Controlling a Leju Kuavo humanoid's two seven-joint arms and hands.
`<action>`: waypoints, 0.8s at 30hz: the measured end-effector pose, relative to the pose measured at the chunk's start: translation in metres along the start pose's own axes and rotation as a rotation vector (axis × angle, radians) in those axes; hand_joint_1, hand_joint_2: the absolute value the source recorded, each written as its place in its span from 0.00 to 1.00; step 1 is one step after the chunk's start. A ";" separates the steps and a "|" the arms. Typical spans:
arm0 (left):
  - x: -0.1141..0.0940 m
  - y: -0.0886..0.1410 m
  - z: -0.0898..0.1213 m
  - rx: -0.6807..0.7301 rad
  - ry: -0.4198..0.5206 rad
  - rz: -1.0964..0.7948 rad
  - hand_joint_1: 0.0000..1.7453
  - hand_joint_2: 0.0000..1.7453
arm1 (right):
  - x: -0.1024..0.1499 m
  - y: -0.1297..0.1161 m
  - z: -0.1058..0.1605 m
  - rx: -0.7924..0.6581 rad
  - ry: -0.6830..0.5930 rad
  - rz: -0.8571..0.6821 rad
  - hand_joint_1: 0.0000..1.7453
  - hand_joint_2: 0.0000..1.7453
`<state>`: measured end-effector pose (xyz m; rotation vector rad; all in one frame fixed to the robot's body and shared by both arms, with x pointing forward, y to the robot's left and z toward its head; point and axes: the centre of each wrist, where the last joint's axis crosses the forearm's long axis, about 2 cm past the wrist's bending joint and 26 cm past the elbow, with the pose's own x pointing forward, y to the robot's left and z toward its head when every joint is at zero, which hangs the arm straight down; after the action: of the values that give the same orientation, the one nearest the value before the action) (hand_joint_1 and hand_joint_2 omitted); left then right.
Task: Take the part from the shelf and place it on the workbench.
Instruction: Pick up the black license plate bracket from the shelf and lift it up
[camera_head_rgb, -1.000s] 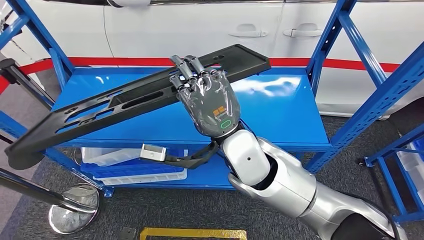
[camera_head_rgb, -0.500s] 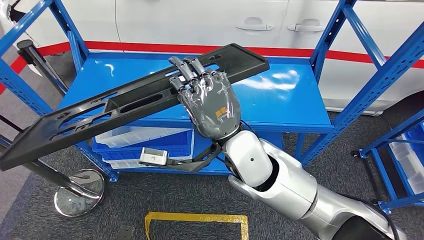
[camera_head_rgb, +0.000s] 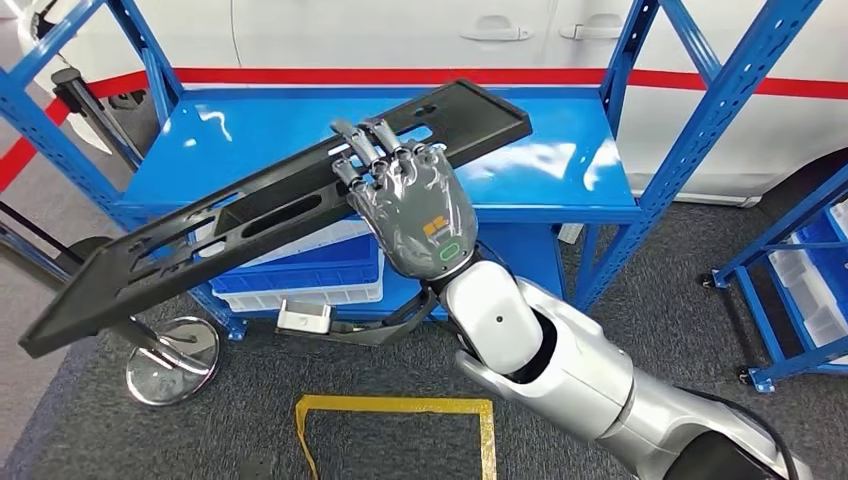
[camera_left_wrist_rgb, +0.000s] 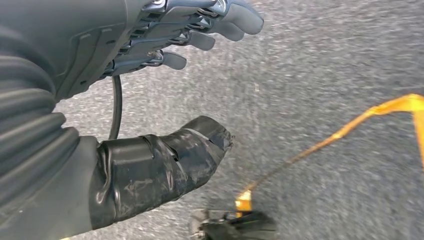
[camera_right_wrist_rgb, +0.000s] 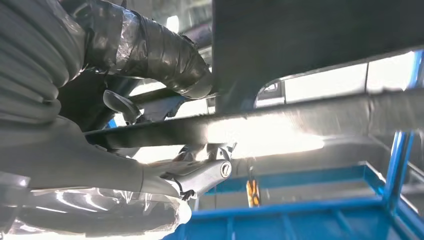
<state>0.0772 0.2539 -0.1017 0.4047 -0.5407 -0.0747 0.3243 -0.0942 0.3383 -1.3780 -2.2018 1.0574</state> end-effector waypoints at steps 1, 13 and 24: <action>0.000 0.000 0.000 0.001 0.001 0.001 0.00 1.00 | 0.000 0.000 0.000 0.008 0.004 -0.002 1.00 1.00; 0.001 0.001 -0.001 0.002 0.002 0.004 0.00 1.00 | 0.000 -0.001 0.000 0.025 0.014 -0.024 1.00 1.00; 0.001 0.002 -0.001 -0.001 0.004 0.002 0.00 1.00 | 0.001 -0.003 -0.001 0.016 0.020 -0.030 1.00 1.00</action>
<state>0.0782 0.2556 -0.1017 0.4034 -0.5372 -0.0723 0.3223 -0.0940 0.3414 -1.3390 -2.1887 1.0439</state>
